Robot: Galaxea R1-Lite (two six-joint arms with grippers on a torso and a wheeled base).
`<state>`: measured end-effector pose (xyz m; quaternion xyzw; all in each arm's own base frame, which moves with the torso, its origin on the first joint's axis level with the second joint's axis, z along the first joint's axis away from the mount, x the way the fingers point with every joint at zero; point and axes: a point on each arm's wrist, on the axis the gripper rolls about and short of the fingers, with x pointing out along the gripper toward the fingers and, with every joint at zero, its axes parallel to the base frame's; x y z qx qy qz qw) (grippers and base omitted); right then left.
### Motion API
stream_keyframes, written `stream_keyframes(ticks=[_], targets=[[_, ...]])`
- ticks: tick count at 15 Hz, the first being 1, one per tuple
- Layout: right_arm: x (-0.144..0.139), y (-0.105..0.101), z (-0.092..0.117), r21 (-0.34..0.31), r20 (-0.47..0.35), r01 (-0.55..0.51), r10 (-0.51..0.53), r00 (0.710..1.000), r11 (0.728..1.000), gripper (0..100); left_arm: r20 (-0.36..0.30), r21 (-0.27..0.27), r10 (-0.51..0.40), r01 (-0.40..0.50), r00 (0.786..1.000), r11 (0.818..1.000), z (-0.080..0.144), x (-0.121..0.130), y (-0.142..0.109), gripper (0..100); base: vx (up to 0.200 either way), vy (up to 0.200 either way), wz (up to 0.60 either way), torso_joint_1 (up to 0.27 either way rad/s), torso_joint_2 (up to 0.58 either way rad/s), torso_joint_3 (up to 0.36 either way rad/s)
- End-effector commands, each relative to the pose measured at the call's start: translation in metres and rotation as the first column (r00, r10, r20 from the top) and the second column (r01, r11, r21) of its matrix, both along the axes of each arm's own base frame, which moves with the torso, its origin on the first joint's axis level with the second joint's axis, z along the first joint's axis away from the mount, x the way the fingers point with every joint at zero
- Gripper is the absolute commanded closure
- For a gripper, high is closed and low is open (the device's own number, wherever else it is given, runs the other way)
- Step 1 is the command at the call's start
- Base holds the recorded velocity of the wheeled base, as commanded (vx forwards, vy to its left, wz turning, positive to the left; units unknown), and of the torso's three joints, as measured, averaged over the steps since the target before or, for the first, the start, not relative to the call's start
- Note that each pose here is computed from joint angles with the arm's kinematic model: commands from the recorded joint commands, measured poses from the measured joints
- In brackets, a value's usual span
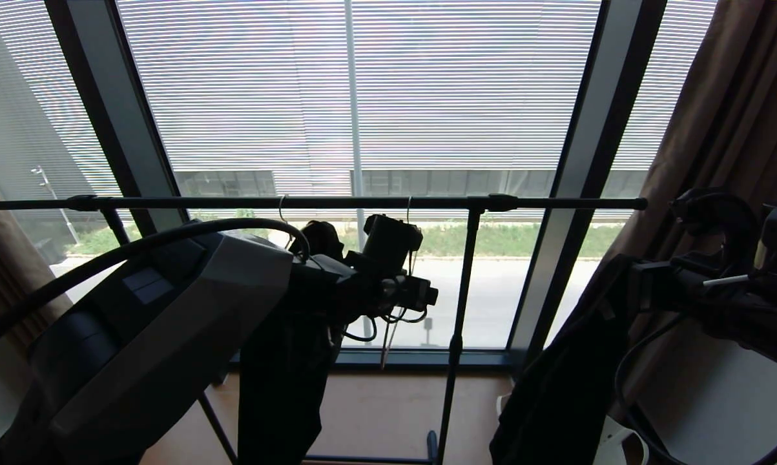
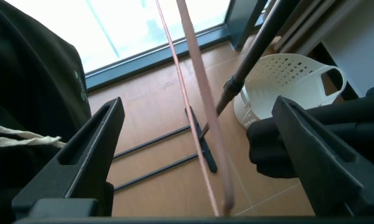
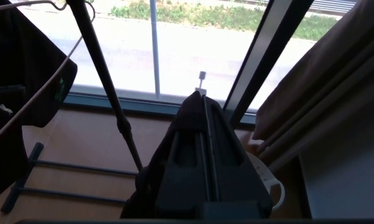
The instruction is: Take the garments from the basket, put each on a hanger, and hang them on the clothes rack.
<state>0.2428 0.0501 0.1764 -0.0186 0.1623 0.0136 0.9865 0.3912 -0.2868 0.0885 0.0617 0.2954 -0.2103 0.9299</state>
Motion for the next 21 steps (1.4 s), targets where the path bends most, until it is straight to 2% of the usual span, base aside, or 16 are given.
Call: stream_keyframes(ticks=[1,3,4,11,16,21], targets=[[0.000,0.000,0.000,0.000,0.000,0.000,0.000,1.000,1.000,100,-0.010,0.009,0.000,0.000,1.000,1.000,-0.007,0.001,-0.002,0,0.000,0.000,0.00,0.000,0.00,0.000],[0.000,0.000,0.000,0.000,0.000,0.000,0.000,1.000,1.000,100,-0.016,0.014,0.002,-0.001,1.000,1.000,-0.009,0.000,-0.001,0,0.000,0.000,0.00,0.000,0.00,0.000],[0.000,0.000,0.000,0.000,0.000,-0.001,0.001,1.000,1.000,100,-0.017,0.015,0.003,-0.003,1.000,1.000,-0.009,0.000,0.000,100,0.000,0.000,0.00,0.000,0.00,0.000],[-0.001,0.000,-0.002,-0.001,-0.006,0.000,0.000,1.000,1.000,100,-0.008,0.011,0.013,-0.013,1.000,1.000,0.001,-0.004,0.006,100,0.000,0.000,0.00,0.000,0.00,0.000],[0.000,0.000,-0.001,-0.001,-0.005,0.000,0.000,1.000,1.000,100,0.052,-0.021,0.027,-0.026,0.998,0.999,0.033,-0.009,0.011,100,0.000,0.000,0.00,0.000,0.00,0.000],[0.000,0.000,-0.002,-0.002,-0.008,-0.001,0.001,1.000,1.000,100,0.021,0.003,0.016,-0.016,1.000,1.000,0.050,-0.043,0.033,100,0.000,0.000,0.00,0.000,0.00,0.000]])
